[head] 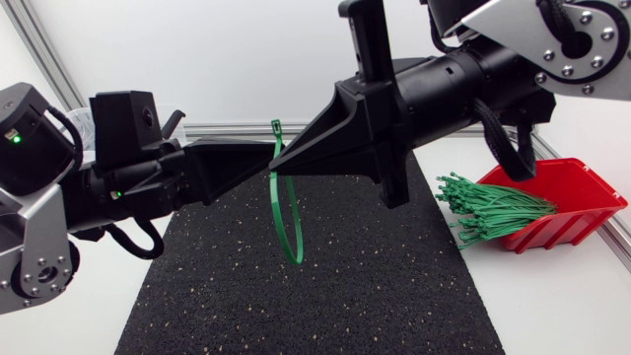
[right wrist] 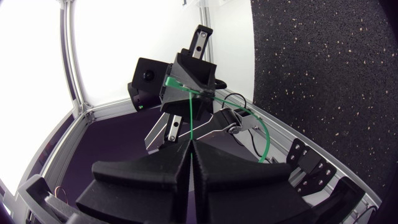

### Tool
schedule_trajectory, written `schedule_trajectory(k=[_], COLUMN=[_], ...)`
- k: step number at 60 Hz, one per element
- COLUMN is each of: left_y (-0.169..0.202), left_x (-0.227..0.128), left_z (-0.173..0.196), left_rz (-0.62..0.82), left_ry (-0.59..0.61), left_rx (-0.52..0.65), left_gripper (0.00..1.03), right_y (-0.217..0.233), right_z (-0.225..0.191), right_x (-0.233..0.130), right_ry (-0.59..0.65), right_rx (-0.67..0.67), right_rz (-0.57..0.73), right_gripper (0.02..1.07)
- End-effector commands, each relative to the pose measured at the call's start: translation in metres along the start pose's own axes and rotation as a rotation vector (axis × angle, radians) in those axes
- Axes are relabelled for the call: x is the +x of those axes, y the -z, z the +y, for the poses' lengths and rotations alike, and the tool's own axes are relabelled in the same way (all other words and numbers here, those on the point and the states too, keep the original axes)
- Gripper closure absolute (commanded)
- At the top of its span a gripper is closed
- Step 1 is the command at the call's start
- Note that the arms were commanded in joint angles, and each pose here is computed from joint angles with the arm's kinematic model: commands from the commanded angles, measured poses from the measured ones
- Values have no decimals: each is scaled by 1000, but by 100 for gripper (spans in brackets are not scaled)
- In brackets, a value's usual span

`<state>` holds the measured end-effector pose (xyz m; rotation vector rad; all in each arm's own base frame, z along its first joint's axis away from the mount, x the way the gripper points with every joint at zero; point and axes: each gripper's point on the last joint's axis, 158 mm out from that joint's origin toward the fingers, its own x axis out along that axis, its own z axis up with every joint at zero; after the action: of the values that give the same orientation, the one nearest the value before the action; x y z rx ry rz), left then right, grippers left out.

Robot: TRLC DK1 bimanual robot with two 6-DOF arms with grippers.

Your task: Take a green cable tie from the red box, thread the tail through the head to close it, then place it in the transparent bin on the left.

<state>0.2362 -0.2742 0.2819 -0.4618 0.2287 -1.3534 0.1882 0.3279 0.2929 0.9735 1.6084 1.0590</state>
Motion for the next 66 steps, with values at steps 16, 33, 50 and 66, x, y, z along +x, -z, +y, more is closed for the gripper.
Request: schedule_trajectory(k=[16,33,50,66], left_y=[19,20,15,15], left_x=[2,5,4,3], left_z=[7,0,1,1], left_rz=[29,29,20,18], left_ry=[-4,10,6,5], left_rx=[-16,-8,3,5], left_gripper=[100,100,100,100], right_y=[14,7,5,4], right_z=[2,-6,-10,-10], right_x=[-2,2,2,1], right_ry=[-5,3,4,2], right_rx=[4,22,31,29], right_rz=[11,13,9,5], right_gripper=[101,101,101,101])
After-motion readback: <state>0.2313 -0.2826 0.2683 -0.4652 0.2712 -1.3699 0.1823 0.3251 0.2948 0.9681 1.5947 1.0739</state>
